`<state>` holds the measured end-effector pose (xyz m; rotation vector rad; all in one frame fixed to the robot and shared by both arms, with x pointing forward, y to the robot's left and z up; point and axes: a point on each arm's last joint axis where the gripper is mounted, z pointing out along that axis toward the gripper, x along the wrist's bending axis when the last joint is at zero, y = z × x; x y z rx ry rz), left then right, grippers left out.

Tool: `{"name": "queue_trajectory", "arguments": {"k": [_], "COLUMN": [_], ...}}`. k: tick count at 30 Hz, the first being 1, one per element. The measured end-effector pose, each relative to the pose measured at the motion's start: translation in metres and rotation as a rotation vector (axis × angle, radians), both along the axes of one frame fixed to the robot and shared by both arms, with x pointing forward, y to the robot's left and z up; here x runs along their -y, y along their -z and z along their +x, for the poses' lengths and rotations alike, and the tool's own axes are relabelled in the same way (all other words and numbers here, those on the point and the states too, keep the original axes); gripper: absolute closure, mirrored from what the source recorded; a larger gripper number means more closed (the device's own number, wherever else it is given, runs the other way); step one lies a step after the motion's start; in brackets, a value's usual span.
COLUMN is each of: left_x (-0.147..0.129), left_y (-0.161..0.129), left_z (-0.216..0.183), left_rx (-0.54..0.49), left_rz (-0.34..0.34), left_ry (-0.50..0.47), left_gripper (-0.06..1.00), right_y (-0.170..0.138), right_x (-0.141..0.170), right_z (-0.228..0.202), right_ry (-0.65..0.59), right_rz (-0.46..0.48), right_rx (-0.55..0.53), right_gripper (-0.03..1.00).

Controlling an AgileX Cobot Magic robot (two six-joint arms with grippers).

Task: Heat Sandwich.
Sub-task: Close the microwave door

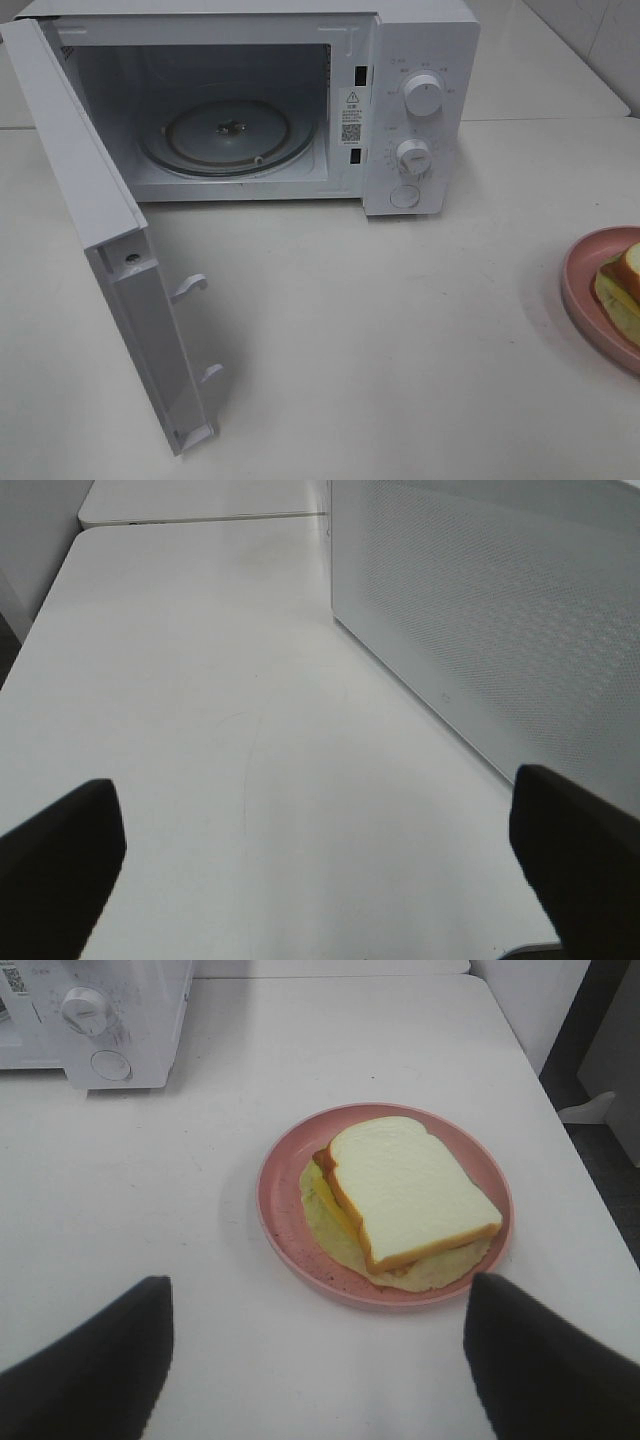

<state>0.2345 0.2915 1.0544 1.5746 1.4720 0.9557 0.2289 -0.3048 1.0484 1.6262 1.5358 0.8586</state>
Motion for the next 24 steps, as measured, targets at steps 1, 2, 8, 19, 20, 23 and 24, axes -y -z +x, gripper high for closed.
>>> {"name": "queue_trajectory", "arguments": {"k": [1,2,8,19,20,23,24], "left_x": [0.0000,0.0000,0.0000,0.0000,0.0000,0.0000,0.0000], "left_y": [0.0000,0.0000,0.0000,0.0000,0.0000,0.0000,0.0000], "left_z": [0.0000,0.0000,0.0000,0.0000,0.0000,0.0000,0.0000], "left_rx": [0.000,0.000,0.000,0.000,0.000,0.000,0.000], "left_rz": [0.000,0.000,0.000,0.000,0.000,0.000,0.000], "left_ry": [0.000,0.000,0.000,0.000,0.000,0.000,0.000], "left_gripper": [-0.05,-0.05,-0.05,-0.05,-0.05,-0.05,-0.05], "right_y": [0.0000,0.0000,0.0000,0.0000,0.0000,0.0000,0.0000], "right_x": [0.0000,0.0000,0.0000,0.0000,0.0000,0.0000,0.0000], "right_z": [0.0000,0.0000,0.0000,0.0000,0.0000,0.0000,0.0000], "right_ry": [0.000,0.000,0.000,0.000,0.000,0.000,0.000], "right_rz": [0.000,0.000,0.000,0.000,0.000,0.000,0.000], "right_rx": [0.000,0.000,0.000,0.000,0.000,0.000,0.000], "right_gripper": [0.20,0.20,0.20,0.20,0.20,0.20,0.20]}}
